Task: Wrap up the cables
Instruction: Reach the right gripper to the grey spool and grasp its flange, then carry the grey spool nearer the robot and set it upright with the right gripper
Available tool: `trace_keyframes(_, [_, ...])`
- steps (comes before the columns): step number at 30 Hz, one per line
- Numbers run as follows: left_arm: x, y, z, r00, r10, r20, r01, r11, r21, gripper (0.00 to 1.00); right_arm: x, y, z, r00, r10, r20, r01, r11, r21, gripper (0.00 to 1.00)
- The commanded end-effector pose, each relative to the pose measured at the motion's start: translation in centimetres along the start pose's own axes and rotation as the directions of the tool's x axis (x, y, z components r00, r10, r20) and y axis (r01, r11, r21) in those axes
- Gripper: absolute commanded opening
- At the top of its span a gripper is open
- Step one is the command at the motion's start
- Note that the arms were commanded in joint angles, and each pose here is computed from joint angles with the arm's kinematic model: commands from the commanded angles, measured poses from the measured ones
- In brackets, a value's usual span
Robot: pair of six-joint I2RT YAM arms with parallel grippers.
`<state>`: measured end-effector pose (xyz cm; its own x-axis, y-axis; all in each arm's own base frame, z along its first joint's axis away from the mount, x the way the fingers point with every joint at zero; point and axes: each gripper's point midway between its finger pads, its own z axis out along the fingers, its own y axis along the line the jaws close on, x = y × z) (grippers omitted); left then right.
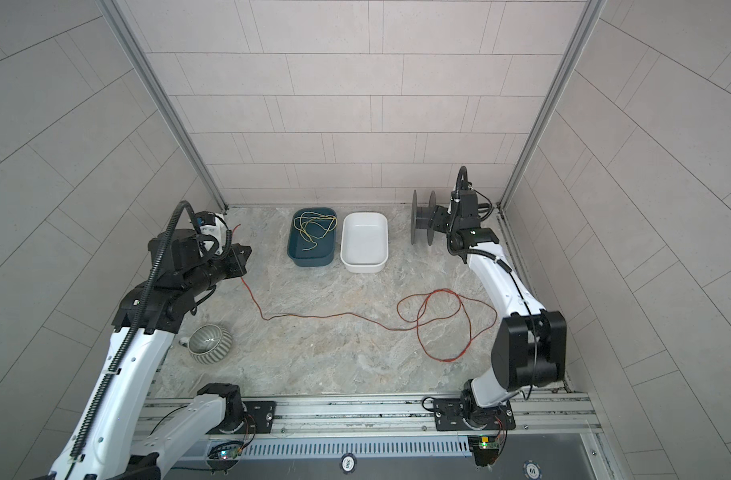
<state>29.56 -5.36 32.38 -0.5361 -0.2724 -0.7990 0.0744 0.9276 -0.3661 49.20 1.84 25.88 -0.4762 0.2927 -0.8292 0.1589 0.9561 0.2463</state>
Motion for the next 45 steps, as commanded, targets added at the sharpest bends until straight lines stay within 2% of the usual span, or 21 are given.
trace_keyframes(1, [-0.4, -0.5, 0.1, 1.000, 0.000, 0.018, 0.000, 1.000, 0.027, 0.00, -2.0, 0.3, 2.7, 0.995, -0.083, 0.057, 0.081, 0.996, 0.027, 0.77])
trace_keyframes(6, [-0.4, -0.6, 0.2, 1.000, -0.001, 0.015, 0.001, 0.999, 0.033, 0.00, -2.6, 0.8, 8.1, 0.986, -0.165, 0.026, 0.164, 0.986, 0.038, 0.74])
trace_keyframes(12, [-0.4, -0.4, 0.2, 1.000, 0.002, 0.014, -0.003, 1.000, 0.025, 0.00, -2.7, 0.7, 12.1, 0.980, -0.200, -0.006, 0.200, 0.978, 0.059, 0.57])
trace_keyframes(16, [-0.4, -0.3, 0.4, 1.000, 0.003, 0.010, -0.003, 1.000, 0.022, 0.00, -2.1, 0.2, 13.8, 0.984, -0.177, -0.029, 0.178, 0.982, 0.061, 0.25])
trace_keyframes(20, [-0.4, -0.4, 0.5, 1.000, 0.001, 0.007, -0.001, 1.000, 0.025, 0.00, -2.0, 0.3, 13.8, 0.985, -0.174, -0.015, 0.174, 0.983, 0.064, 0.13])
trace_keyframes(23, [-0.3, -0.6, 0.8, 1.000, -0.003, -0.002, 0.003, 0.999, 0.040, 0.00, -3.1, 0.9, 12.6, 0.983, -0.184, 0.024, 0.182, 0.981, 0.070, 0.00])
trace_keyframes(34, [-0.3, -2.2, 1.0, 1.000, -0.027, -0.005, 0.028, 0.990, 0.137, 0.00, -7.8, 2.1, 3.4, 0.982, -0.106, 0.154, 0.096, 0.993, 0.070, 0.00])
trace_keyframes(41, [-0.6, -3.4, 0.3, 1.000, -0.028, 0.008, 0.026, 0.981, 0.191, 0.00, -6.5, 1.9, -3.1, 0.985, -0.042, 0.165, 0.025, 0.995, 0.101, 0.00])
trace_keyframes(45, [-0.4, -4.0, 0.1, 0.999, -0.033, -0.006, 0.034, 0.973, 0.226, 0.00, -4.1, 3.4, -7.3, 0.987, -0.062, 0.148, 0.050, 0.995, 0.084, 0.00])
